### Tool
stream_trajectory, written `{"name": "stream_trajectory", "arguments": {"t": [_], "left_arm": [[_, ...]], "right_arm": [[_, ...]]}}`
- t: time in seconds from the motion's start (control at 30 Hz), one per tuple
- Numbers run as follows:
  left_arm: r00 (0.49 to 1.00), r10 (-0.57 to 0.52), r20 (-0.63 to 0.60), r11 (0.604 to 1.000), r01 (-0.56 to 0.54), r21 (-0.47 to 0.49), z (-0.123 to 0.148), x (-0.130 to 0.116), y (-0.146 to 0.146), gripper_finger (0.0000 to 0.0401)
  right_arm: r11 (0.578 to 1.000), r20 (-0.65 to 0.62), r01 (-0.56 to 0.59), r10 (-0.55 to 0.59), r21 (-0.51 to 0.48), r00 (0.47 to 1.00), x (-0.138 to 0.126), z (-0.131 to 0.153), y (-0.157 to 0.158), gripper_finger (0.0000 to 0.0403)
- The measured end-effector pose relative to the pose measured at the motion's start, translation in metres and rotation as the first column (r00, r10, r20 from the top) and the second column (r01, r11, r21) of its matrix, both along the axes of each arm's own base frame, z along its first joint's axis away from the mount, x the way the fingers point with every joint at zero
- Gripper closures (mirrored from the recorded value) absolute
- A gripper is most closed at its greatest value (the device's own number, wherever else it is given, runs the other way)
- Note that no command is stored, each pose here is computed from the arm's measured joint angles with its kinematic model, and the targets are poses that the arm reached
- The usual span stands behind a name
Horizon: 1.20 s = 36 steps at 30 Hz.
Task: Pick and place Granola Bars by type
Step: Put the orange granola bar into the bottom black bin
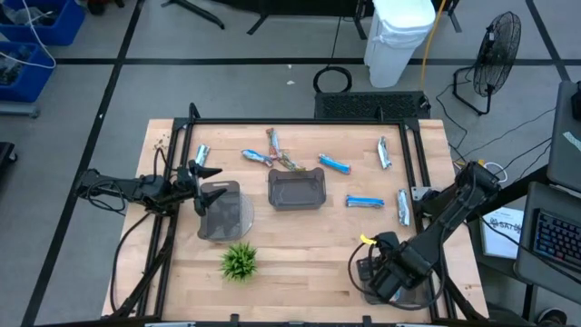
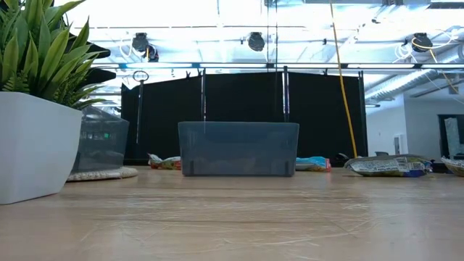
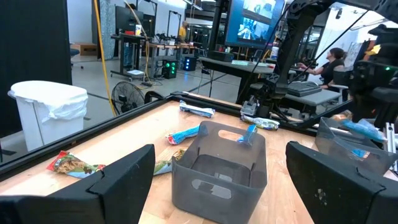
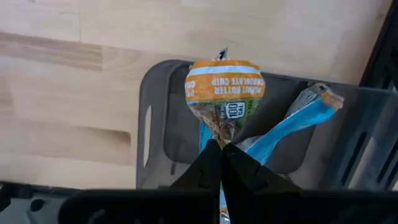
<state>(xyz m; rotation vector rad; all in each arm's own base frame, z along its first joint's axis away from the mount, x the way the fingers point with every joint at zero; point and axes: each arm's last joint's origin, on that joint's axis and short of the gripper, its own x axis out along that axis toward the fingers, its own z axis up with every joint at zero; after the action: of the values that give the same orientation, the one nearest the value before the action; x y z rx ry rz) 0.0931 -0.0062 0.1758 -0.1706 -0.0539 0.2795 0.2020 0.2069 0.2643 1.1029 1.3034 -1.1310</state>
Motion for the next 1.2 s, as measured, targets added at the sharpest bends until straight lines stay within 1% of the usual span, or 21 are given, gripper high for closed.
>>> {"name": "stream_trajectory", "arguments": {"t": [0.13,0.57,0.77,0.97,1.2], "left_arm": [[1.000,0.000,0.000,1.000,0.000,0.000,0.000,0.000,0.000,0.0040],[1.000,0.000,0.000,1.000,0.000,0.000,0.000,0.000,0.000,0.0040],[1.000,0.000,0.000,1.000,0.000,0.000,0.000,0.000,0.000,0.0040],[1.000,0.000,0.000,1.000,0.000,0.000,0.000,0.000,0.000,0.0040],[1.000,0.000,0.000,1.000,0.000,0.000,0.000,0.000,0.000,0.0040]], "right_arm": [[1.000,-0.035,0.000,0.000,-0.004,0.999,-0.003,-0.010,-0.002,0.0403],[0.999,-0.024,-0.042,0.043,0.007,0.999,-0.014,-0.048,0.004,0.0403],[0.998,-0.040,-0.058,0.058,-0.003,0.998,-0.020,-0.057,0.004,0.0403],[0.997,-0.080,-0.070,0.072,0.029,0.994,-0.027,-0.068,0.005,0.0403],[0.997,-0.074,-0.077,0.079,0.026,0.994,-0.028,-0.069,0.006,0.0402]]}}
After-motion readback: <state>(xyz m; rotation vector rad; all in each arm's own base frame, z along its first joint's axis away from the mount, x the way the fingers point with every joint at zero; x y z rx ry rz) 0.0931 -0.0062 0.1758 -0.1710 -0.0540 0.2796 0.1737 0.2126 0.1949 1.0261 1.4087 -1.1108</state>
